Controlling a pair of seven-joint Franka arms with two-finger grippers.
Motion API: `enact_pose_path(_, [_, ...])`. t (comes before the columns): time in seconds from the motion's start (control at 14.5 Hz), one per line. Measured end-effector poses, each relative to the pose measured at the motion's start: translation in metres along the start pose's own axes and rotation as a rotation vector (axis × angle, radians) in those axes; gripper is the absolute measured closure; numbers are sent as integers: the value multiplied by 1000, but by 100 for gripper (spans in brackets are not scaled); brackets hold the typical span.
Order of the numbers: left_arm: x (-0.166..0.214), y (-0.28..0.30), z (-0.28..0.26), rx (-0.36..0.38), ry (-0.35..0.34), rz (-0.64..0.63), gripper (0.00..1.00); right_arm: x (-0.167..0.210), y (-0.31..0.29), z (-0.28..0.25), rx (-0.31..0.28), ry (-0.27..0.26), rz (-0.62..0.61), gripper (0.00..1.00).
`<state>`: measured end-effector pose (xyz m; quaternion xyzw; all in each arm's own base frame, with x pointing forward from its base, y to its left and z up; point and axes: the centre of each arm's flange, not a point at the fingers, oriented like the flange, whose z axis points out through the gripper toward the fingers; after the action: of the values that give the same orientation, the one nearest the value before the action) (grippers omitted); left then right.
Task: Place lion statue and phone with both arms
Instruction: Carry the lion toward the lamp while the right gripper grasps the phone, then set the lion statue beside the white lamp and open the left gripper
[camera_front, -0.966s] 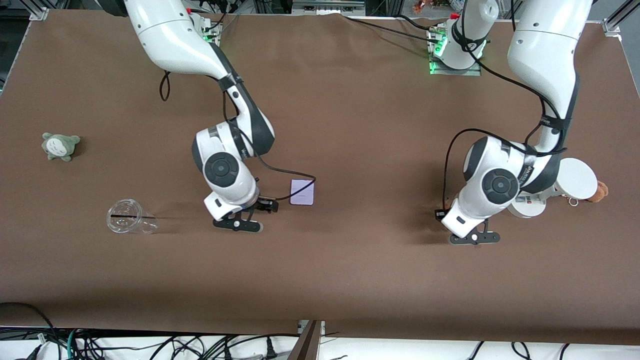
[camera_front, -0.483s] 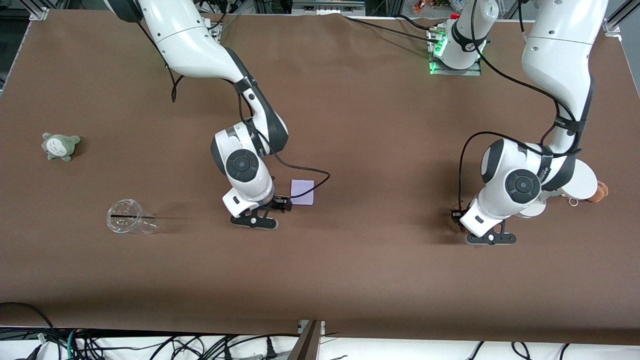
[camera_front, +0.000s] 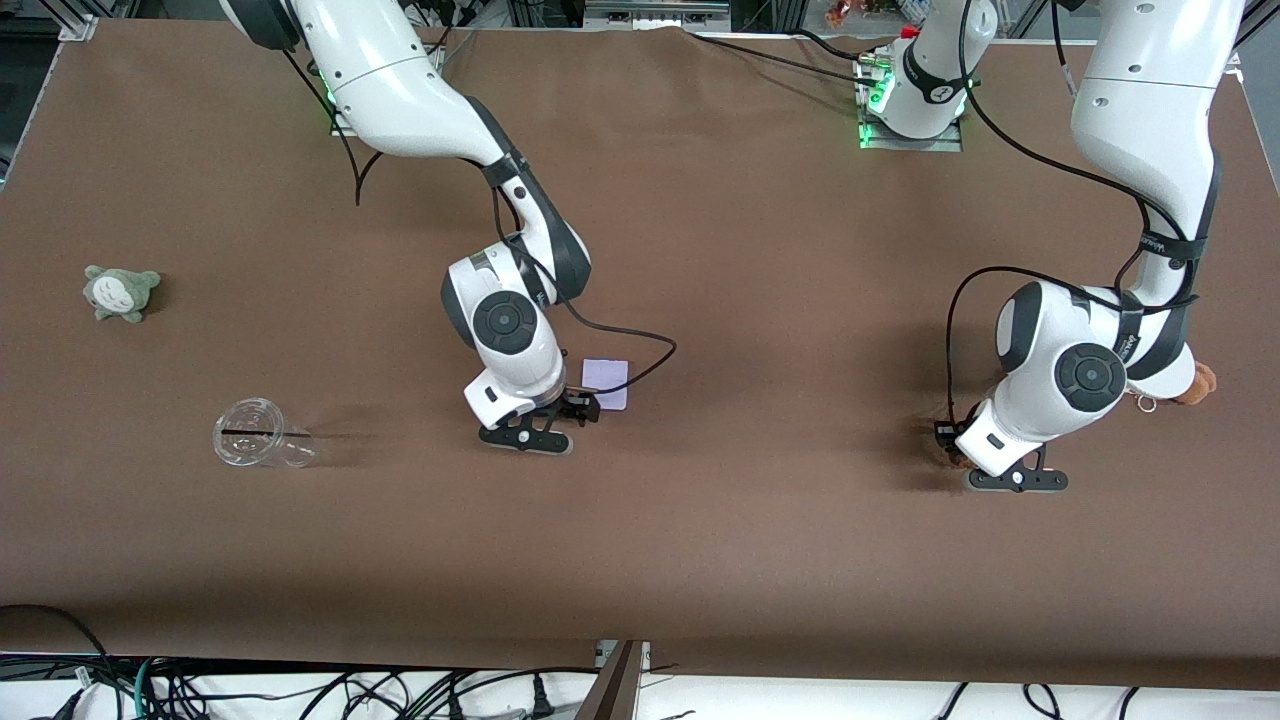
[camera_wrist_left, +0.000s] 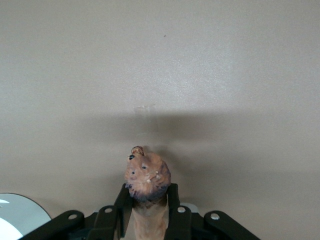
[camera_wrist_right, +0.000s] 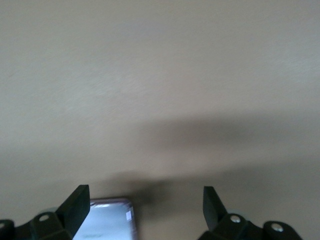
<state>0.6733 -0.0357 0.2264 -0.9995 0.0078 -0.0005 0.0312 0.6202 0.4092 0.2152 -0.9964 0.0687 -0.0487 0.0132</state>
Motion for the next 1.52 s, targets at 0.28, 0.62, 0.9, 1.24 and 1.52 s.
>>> enact_pose_path(0.28, [-1, 2, 1, -2, -3, 3, 67, -35, -37, 8, 15, 9, 2, 0])
enact_pose_path(0.62, [-8, 3, 9, 0, -29, 5, 52, -62, -59, 26, 17, 12, -21, 0])
enact_pose_path(0.9, [-8, 2, 8, 0, -28, 6, 17, -59, -58, 26, 6, 26, -36, 0])
enact_pose_path(1.24, [-7, 2, -16, 8, -35, 24, 0, -57, -56, 25, -2, 35, -46, 0])
enact_pose_path(1.52, [-10, 8, -61, 14, -29, 34, 0, -58, -56, 26, -6, 37, -52, 0])
